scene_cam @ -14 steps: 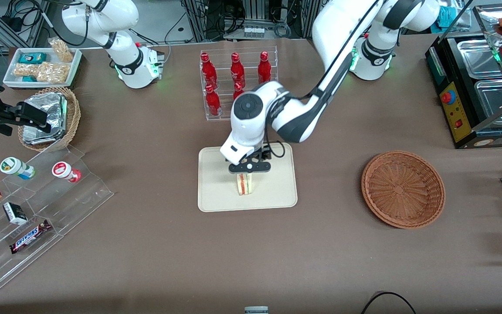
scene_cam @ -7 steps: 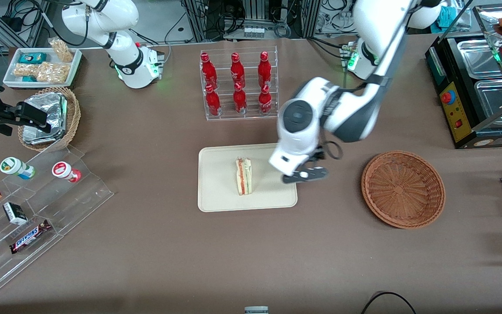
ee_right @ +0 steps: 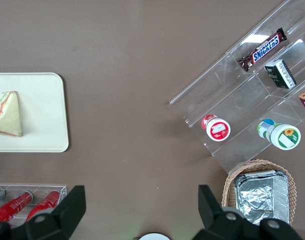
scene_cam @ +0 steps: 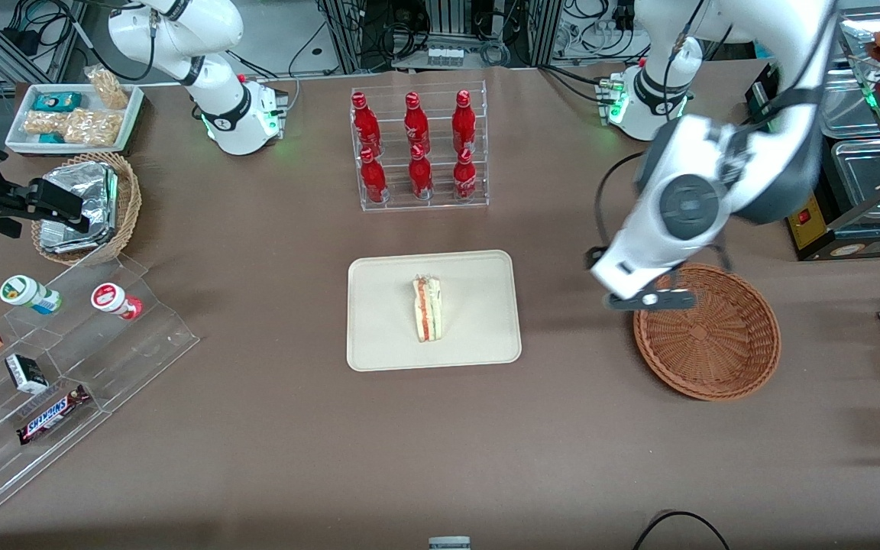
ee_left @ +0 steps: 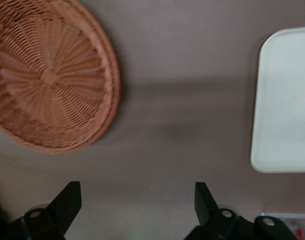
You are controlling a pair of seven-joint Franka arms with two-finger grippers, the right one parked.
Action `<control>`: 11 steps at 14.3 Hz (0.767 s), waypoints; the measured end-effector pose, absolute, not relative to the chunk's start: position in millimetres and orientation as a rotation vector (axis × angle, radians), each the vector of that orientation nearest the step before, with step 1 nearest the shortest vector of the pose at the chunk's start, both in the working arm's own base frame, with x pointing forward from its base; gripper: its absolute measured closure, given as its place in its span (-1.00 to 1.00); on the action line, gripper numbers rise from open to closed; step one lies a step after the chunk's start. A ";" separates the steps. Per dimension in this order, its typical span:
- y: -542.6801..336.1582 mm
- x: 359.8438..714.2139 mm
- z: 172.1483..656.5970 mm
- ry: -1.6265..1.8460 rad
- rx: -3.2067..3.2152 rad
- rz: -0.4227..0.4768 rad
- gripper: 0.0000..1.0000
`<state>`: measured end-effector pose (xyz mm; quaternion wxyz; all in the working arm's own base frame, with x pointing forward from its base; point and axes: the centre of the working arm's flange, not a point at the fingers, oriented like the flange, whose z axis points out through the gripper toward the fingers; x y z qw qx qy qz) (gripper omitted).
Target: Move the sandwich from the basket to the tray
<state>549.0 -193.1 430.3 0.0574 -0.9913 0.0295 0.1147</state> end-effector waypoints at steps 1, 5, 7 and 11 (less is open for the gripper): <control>-170.7 547.5 447.8 0.110 -3.013 0.363 -1.00; -86.3 534.9 525.3 0.082 -3.050 0.297 -1.00; -55.7 531.2 555.7 0.009 -3.065 0.234 -1.00; -22.5 538.0 600.2 -0.086 -3.087 0.095 -1.00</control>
